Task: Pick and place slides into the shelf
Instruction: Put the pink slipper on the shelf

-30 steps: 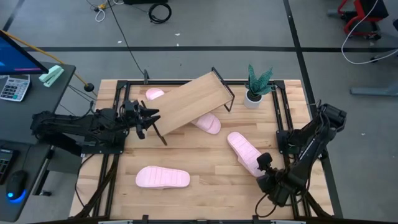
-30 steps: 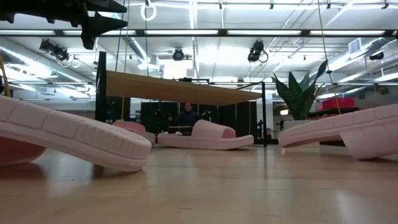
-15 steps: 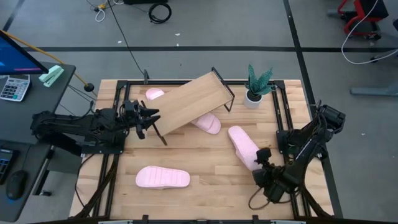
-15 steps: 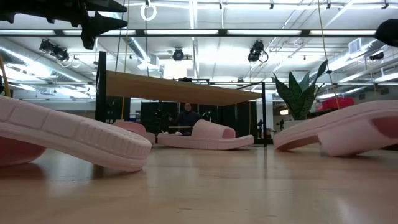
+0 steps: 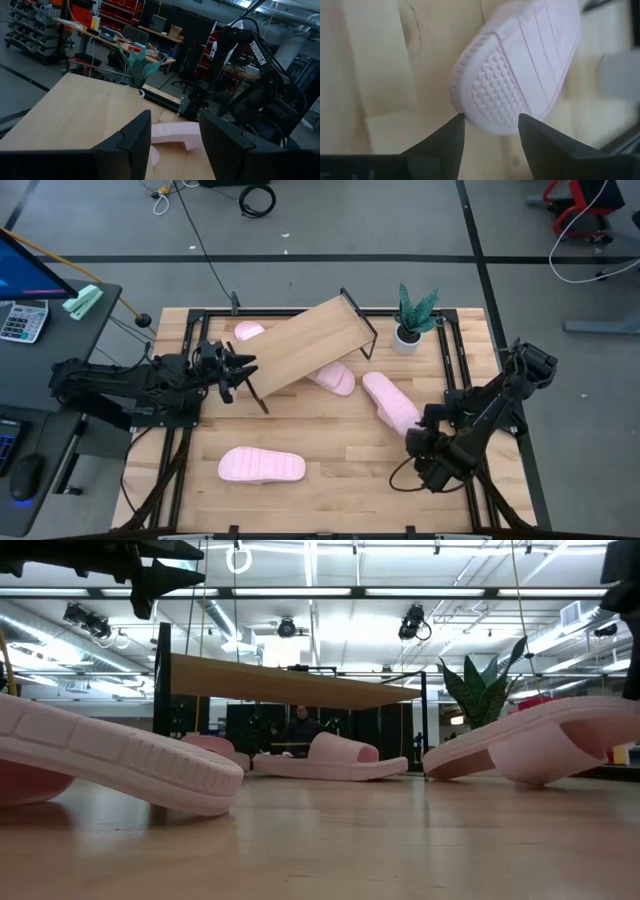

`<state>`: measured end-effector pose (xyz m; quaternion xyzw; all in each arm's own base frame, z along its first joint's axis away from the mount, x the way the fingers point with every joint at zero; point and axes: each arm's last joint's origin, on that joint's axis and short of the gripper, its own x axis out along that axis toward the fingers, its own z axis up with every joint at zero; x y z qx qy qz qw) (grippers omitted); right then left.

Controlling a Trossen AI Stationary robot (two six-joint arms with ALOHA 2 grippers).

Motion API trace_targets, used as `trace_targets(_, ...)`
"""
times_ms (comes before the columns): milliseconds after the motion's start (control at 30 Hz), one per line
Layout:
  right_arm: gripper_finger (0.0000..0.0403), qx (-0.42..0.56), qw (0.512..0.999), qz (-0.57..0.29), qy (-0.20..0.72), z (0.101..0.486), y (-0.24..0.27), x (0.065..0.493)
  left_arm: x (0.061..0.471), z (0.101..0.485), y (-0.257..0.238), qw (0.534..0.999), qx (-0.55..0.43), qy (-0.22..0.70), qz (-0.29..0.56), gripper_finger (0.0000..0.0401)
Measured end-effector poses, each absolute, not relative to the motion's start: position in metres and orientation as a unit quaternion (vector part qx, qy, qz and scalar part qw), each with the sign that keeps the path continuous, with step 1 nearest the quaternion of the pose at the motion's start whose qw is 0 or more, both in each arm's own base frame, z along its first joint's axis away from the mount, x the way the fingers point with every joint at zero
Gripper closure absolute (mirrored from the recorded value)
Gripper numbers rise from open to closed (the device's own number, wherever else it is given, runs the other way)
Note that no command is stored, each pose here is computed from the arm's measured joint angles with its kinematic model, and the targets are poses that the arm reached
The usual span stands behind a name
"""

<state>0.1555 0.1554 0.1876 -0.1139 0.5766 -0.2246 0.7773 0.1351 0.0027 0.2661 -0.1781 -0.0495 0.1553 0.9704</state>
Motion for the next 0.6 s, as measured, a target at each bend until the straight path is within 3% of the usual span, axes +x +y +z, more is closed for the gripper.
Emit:
trace_targets(167,0.0208,-0.047,0.770,-0.238,0.590,0.191,0.158,0.159,0.135,0.266,0.003,0.972,-0.167,-0.048,0.156,0.0229)
trace_targets(333,0.0206,0.013,0.736,-0.323,0.595,0.198,0.148,0.159,0.135,0.266,0.003,0.973,-0.161,-0.047,0.156,0.0229)
trace_targets(433,0.0206,0.058,0.726,-0.299,0.616,0.202,0.152,0.167,0.135,0.266,0.003,0.974,-0.160,-0.046,0.156,0.0229)
trace_targets(600,0.0210,0.065,0.754,-0.222,0.615,0.221,0.164,0.186,0.135,0.266,0.003,0.974,-0.160,-0.045,0.156,0.0229)
